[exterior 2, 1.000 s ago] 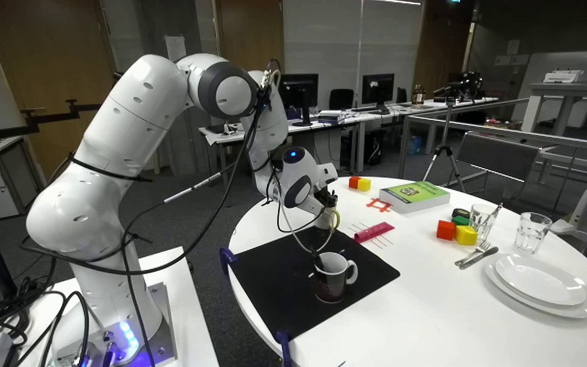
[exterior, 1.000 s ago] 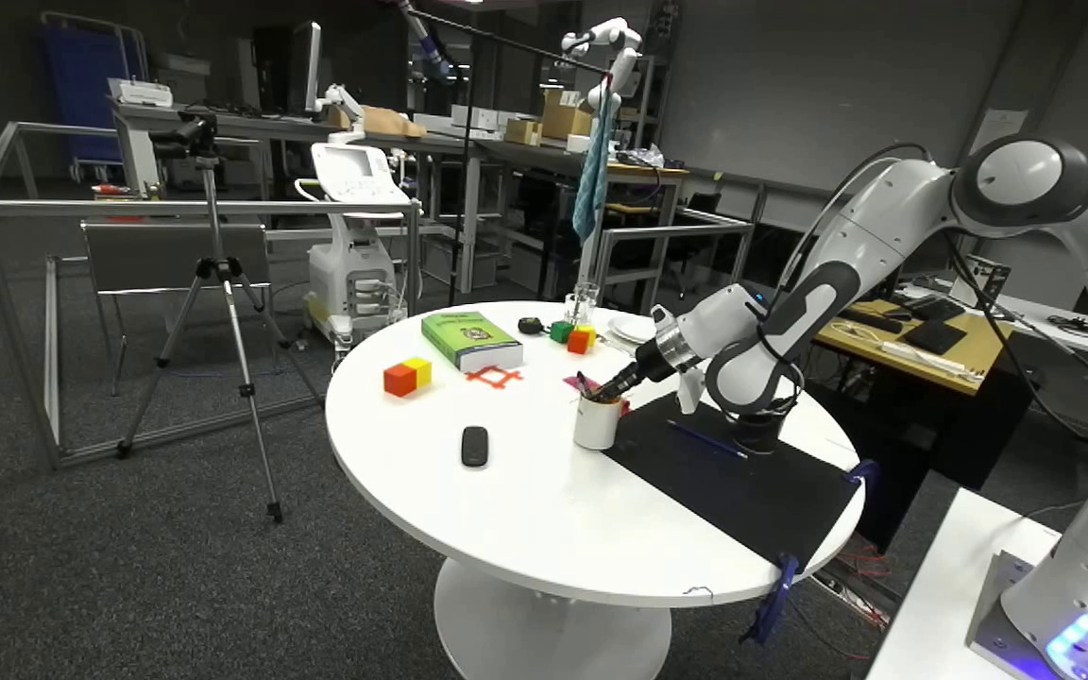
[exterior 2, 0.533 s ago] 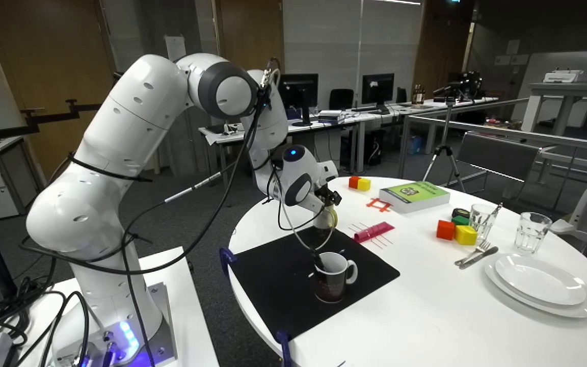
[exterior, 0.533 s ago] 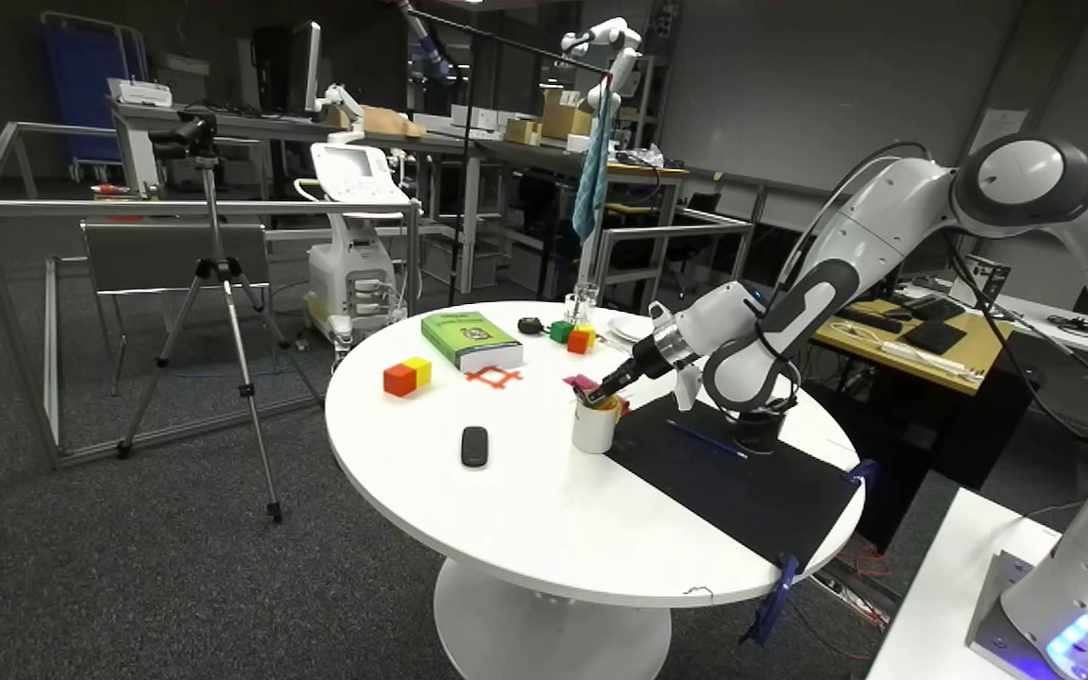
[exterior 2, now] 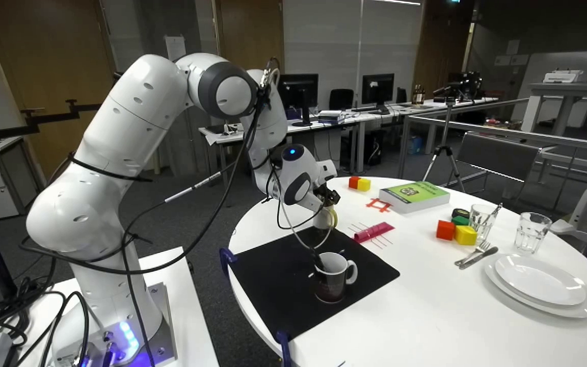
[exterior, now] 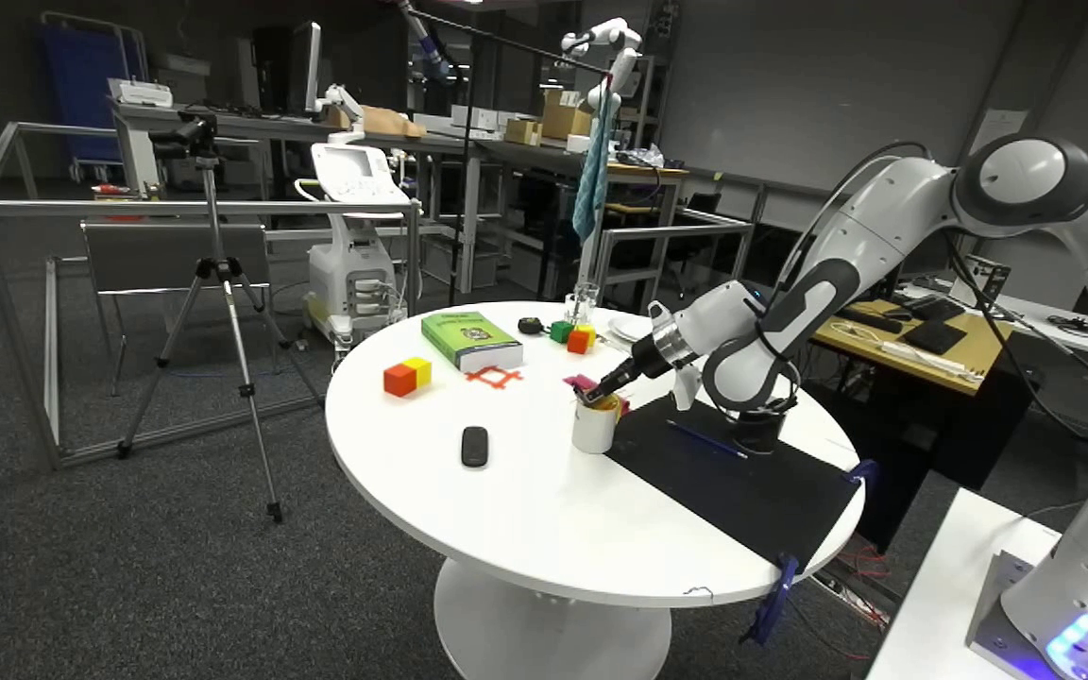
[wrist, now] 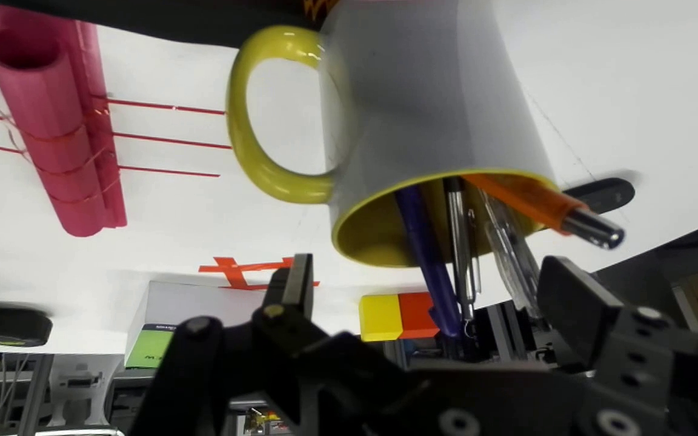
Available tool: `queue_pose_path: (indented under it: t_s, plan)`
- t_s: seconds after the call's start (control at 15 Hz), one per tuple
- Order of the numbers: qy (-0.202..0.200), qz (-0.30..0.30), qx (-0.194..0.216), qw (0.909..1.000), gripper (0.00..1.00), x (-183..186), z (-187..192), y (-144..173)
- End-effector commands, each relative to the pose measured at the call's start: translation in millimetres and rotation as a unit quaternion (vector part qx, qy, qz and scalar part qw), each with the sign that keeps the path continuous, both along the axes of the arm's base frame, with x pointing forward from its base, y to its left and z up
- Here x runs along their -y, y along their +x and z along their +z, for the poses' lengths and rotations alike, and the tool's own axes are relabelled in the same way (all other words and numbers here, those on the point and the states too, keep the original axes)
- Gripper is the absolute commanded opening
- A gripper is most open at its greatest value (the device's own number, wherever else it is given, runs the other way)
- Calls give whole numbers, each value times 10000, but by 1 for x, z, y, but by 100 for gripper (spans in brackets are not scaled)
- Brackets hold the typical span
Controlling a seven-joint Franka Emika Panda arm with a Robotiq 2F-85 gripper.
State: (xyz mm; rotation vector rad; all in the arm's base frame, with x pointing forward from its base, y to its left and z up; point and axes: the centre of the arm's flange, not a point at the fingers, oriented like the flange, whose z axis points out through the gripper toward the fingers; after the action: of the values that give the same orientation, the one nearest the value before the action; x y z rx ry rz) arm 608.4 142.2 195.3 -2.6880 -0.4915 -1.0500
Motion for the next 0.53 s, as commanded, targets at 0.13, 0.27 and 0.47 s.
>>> queue_pose_path:
  t_s: [0.13,0.27,0.47]
  plan:
    - [343,-98,206,9992,100,-16,5,-47]
    - [426,-121,245,9987,100,-22,16,-46]
    - [477,-181,314,9982,100,-26,31,-46]
